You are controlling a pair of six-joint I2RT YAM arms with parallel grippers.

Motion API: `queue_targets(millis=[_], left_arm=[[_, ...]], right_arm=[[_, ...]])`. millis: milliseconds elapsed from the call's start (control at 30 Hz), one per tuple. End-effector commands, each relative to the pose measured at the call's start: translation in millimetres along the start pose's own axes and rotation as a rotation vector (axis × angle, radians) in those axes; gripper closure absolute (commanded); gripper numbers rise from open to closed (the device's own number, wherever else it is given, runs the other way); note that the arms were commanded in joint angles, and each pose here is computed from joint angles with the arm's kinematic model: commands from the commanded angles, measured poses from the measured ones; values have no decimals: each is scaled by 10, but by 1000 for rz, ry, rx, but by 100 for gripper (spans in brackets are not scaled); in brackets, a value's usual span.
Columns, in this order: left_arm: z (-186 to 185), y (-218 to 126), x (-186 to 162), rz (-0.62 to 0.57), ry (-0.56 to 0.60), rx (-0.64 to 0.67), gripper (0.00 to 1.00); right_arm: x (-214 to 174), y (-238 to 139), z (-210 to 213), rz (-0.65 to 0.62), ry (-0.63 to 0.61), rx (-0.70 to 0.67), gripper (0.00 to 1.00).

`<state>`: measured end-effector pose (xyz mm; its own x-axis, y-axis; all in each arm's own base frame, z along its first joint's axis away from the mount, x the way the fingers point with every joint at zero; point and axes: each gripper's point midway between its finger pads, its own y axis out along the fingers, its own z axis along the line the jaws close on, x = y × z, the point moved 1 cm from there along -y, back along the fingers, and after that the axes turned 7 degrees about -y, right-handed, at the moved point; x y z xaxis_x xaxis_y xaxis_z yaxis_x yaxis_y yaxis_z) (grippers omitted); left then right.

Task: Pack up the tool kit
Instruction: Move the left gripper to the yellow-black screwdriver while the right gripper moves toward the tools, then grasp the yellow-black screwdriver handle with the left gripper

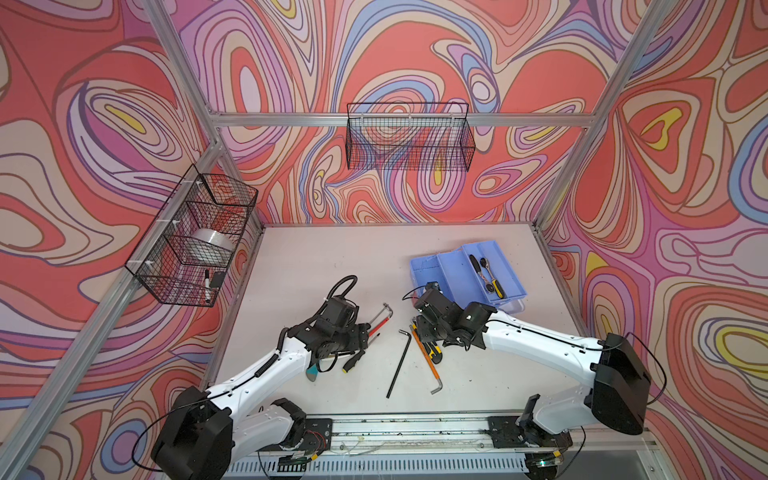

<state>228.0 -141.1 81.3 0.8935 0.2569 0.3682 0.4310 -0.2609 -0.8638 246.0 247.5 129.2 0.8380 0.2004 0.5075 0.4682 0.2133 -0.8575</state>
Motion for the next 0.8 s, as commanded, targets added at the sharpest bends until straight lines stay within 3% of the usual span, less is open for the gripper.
queue_targets(millis=[0, 400, 567, 767], left_arm=[[158, -21, -169, 25, -3, 61, 16], [164, 55, -431, 85, 54, 110, 26], [187, 113, -525, 109, 66, 132, 34], [191, 174, -573, 123, 85, 146, 35]], right_arm=[[-31, 0, -36, 4, 6, -20, 39], [-91, 66, -43, 10, 12, -15, 38], [-90, 83, -43, 11, 7, -20, 38], [-70, 85, -67, 4, -6, -39, 38]])
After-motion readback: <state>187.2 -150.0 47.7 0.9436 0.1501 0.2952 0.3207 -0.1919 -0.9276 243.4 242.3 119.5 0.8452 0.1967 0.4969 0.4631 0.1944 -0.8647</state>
